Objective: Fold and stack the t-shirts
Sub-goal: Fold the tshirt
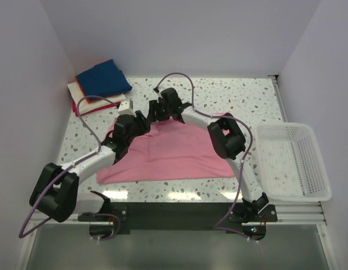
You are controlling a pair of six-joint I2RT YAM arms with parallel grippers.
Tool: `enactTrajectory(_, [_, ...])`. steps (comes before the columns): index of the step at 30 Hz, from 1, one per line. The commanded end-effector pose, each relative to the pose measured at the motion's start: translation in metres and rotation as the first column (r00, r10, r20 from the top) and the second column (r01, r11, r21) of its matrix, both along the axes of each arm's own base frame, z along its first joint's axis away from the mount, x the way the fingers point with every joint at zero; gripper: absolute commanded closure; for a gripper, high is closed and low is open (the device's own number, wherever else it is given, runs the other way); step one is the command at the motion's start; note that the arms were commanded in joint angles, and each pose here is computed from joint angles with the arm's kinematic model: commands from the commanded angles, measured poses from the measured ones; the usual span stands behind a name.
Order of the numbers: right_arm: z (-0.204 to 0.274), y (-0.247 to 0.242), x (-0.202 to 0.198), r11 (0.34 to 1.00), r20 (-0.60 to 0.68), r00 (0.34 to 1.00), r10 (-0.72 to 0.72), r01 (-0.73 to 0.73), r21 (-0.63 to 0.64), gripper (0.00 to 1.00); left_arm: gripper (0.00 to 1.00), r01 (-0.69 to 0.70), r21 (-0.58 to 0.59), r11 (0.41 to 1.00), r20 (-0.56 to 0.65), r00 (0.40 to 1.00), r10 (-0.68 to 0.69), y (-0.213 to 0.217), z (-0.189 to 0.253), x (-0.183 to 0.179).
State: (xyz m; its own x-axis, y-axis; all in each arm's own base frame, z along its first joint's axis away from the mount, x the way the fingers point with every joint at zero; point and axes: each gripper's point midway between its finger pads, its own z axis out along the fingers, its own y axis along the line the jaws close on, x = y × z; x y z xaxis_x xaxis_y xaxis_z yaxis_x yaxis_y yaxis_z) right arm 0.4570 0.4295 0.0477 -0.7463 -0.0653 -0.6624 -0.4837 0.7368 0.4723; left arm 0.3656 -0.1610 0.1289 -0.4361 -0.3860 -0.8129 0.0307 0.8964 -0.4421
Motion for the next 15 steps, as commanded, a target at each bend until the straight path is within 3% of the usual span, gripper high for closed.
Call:
enactTrajectory(1, [0.016,0.017,0.007,0.997,0.035,0.999,0.021,-0.023,0.067,0.45,0.48,-0.095,0.021,0.995,0.003,0.996,0.095,0.018,0.018,-0.002])
enactTrajectory(15, [0.023,0.036,-0.011,0.978,-0.043,0.994,0.100,-0.091,0.185,0.50,0.45,-0.119,0.038,0.992,0.006,0.993,0.119,0.036,0.035,-0.007])
